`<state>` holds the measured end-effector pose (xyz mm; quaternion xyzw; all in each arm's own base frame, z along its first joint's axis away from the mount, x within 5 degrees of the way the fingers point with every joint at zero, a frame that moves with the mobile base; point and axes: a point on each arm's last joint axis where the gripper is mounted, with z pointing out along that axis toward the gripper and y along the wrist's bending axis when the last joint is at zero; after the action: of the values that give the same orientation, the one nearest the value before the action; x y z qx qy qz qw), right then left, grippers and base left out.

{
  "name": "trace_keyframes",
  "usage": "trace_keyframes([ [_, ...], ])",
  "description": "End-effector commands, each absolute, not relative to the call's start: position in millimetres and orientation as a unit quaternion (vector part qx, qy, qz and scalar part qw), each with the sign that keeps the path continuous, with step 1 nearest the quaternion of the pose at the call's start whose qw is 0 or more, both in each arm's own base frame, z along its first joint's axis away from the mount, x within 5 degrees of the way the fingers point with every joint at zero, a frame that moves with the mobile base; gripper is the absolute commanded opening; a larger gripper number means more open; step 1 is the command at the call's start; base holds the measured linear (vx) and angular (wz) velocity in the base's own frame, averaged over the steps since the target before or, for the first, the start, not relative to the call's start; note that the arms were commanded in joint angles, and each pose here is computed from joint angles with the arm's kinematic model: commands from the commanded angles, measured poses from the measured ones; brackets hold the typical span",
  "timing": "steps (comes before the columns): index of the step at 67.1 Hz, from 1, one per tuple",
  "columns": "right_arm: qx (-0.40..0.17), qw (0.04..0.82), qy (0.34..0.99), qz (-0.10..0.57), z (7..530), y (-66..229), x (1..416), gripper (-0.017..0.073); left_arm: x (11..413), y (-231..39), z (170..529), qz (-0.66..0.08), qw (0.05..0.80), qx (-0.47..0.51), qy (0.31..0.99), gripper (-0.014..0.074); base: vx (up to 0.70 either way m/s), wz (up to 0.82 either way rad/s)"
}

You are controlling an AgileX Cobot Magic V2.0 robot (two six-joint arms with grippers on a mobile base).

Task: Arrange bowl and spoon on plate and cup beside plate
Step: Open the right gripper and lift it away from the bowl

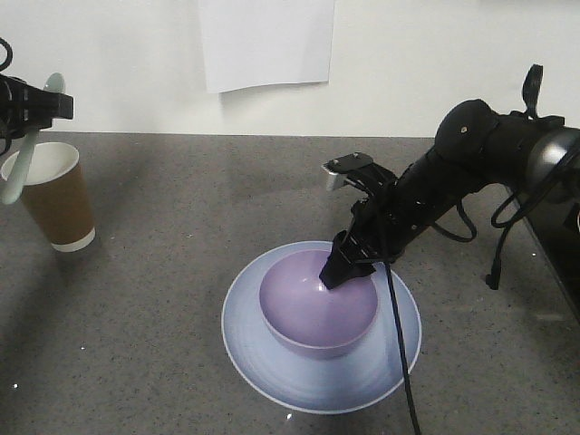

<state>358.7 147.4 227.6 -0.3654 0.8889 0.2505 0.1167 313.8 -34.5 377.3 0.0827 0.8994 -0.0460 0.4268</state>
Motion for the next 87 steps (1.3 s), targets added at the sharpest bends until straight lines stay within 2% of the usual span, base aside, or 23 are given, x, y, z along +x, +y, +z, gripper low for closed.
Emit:
trace_keyframes([
  [1,-0.368,0.169,0.878,0.255,261.1,148.0,359.2,0.0356,308.2,-34.7,400.8,-0.053,0.479,0.073,0.873,-0.0006,0.00,0.00],
  [12,-0.371,0.200,0.872,0.248,286.1,148.3,362.3,0.0356,308.2,-34.7,400.8,-0.053,0.479,0.073,0.873,-0.0006,0.00,0.00],
  [22,-0.373,0.241,0.871,0.209,319.0,143.1,366.0,0.0356,308.2,-34.7,400.8,-0.053,0.479,0.073,0.873,-0.0006,0.00,0.00],
  [33,-0.336,0.302,0.876,0.170,370.4,132.3,360.4,0.0337,308.3,-34.7,400.9,-0.053,0.479,0.073,0.873,-0.0006,0.00,0.00],
  [43,-0.281,0.364,0.866,0.198,419.8,119.3,338.6,0.0209,308.3,-34.7,401.0,-0.053,0.480,0.073,0.873,-0.0006,0.00,0.00],
  [54,-0.292,0.440,0.828,0.191,468.7,107.7,296.6,-0.0015,308.3,-34.7,401.0,-0.053,0.480,0.073,0.873,-0.0006,0.00,0.00],
  [64,-0.305,0.487,0.797,0.187,503.0,97.8,246.4,-0.0004,307.6,-34.8,399.9,-0.053,0.474,0.074,0.876,-0.0006,0.00,0.00],
  [75,-0.291,0.524,0.780,0.178,496.1,84.3,198.0,-0.0004,305.6,-37.5,397.9,-0.068,0.460,0.080,0.882,-0.0006,0.00,0.00],
  [87,-0.259,0.532,0.788,0.169,437.9,69.2,152.6,-0.0004,299.8,-49.8,395.7,-0.129,0.433,0.112,0.885,-0.0006,0.00,0.00],
])
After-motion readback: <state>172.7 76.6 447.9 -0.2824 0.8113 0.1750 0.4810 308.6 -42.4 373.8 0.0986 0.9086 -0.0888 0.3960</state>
